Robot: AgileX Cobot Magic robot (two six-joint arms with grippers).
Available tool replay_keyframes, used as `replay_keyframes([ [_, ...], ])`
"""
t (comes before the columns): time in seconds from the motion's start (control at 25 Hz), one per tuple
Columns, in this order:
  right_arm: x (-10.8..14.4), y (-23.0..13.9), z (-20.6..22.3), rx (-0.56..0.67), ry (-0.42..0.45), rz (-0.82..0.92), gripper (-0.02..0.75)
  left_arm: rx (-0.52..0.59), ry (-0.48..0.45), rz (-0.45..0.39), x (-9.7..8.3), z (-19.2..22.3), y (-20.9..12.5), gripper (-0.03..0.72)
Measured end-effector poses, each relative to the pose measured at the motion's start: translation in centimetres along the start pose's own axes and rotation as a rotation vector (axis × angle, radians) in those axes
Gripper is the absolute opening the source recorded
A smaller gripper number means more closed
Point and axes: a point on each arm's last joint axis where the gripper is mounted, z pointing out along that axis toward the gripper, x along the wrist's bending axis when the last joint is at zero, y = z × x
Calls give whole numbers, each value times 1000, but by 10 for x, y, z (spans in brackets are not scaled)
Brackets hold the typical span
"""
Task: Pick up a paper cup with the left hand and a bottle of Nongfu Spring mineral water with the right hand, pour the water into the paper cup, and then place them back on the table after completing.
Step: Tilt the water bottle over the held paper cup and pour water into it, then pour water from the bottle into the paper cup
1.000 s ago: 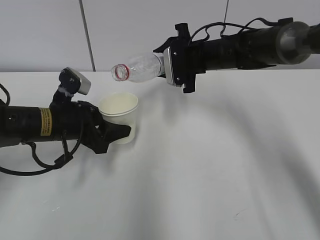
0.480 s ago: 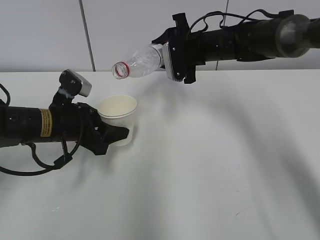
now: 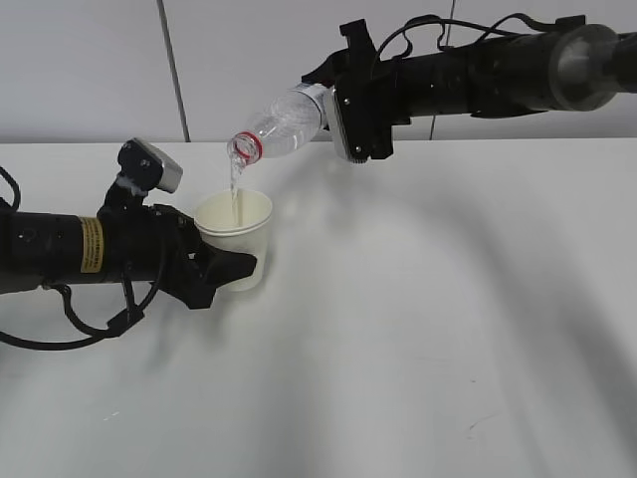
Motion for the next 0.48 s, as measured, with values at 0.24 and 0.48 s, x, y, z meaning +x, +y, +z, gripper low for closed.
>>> replay_keyframes([
  [0.24, 0, -1, 0, 13, 3, -43, 448, -4, -3, 0, 0, 0, 0, 396],
  [0.48, 0, -2, 0, 22, 5, -75, 448, -4, -3, 0, 0, 0, 0, 396],
])
